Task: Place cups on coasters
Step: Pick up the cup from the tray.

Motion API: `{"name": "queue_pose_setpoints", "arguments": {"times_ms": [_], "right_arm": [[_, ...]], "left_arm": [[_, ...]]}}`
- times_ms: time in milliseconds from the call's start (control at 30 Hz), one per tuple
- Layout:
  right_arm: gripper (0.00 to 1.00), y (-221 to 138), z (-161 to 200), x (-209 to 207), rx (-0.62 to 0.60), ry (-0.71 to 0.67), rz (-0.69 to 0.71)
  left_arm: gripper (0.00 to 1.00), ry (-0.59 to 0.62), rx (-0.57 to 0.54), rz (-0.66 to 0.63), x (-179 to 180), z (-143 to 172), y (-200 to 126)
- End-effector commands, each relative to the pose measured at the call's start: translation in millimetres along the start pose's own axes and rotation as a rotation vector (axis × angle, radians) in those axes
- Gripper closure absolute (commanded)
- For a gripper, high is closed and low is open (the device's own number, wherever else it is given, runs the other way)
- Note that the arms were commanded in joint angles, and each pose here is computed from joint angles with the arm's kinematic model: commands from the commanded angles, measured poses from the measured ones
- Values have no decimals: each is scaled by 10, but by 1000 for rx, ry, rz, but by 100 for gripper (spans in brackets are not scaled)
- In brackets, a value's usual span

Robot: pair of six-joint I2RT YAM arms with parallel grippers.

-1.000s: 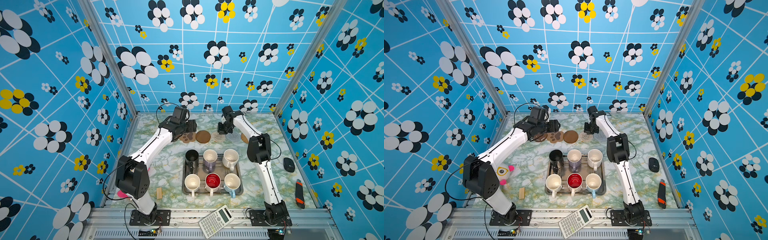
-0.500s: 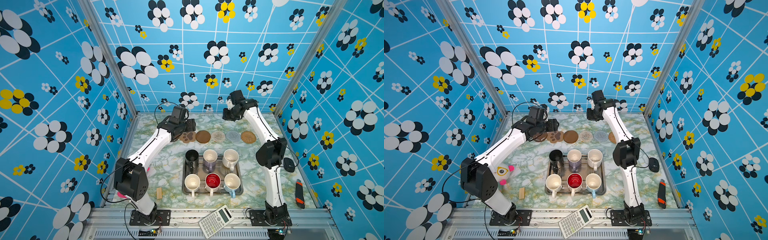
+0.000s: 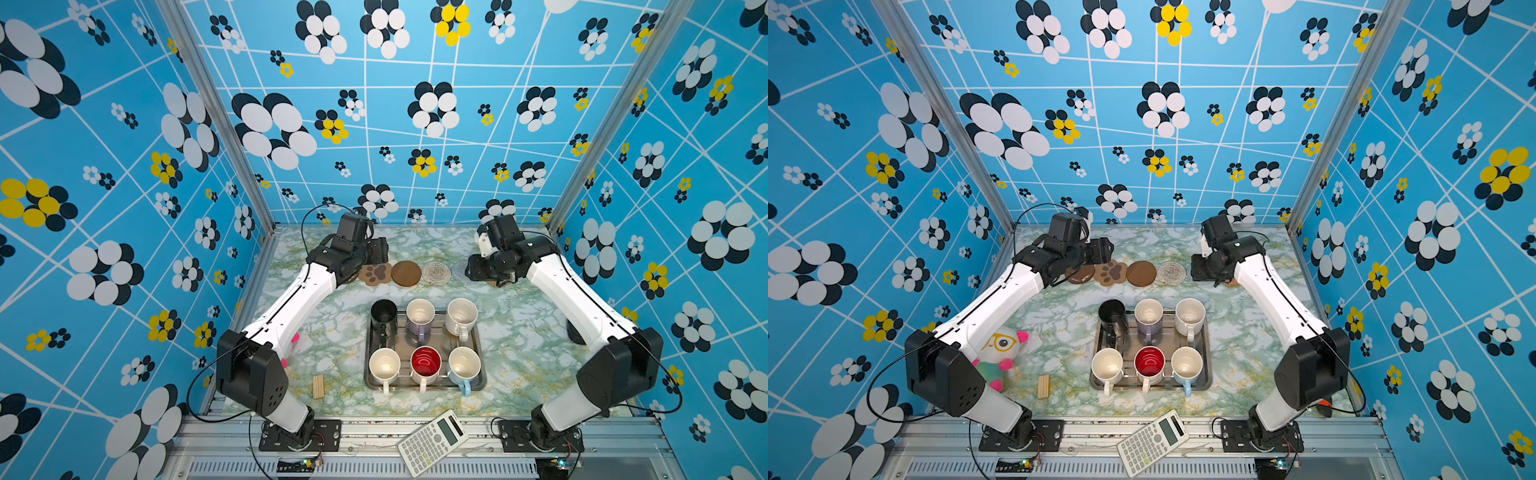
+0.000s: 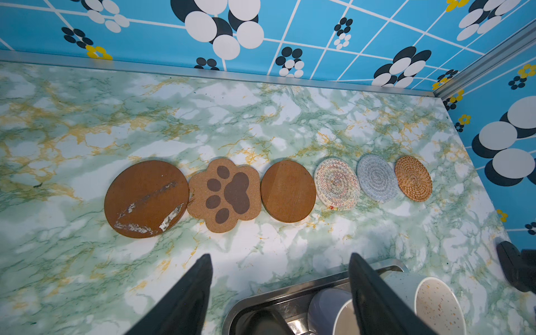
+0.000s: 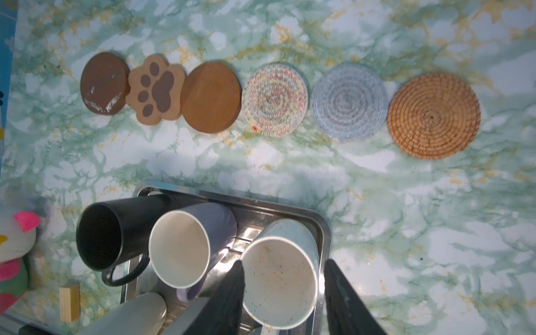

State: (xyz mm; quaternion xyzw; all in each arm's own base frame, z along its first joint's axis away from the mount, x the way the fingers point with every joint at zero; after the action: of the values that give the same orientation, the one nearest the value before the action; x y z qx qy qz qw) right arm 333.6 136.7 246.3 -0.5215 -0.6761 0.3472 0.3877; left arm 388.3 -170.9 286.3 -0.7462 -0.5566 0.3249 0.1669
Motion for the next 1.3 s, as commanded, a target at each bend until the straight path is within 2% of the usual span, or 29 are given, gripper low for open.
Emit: {"name": "queue_pose_setpoints", "arguments": {"times_ms": [0,233,567,1267], "right_arm": [[49,-84,279,-10,17,20,45],[42,-152,861,-25,64,68,57],[42,31,1255,204,114,120,-1],[53,478,1335,193,194,167,106]], "left_arm": [[25,15,-2,-9,10,41,-92],[25,17,-2,12,-30,67,-120],[25,18,-2,42,-99,144,-122],[25,26,3,38,-90,182,-127]]}}
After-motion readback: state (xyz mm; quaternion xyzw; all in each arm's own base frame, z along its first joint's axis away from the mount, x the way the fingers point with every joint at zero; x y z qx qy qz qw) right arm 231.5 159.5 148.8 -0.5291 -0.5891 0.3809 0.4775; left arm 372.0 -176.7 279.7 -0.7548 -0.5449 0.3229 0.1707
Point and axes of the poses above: each gripper's point midway between its finger pads, its own y axis out along the fingers, its own x axis along the line the jaws close on, z = x × y, the point moved 5 cm from there along -y, back along the fingers
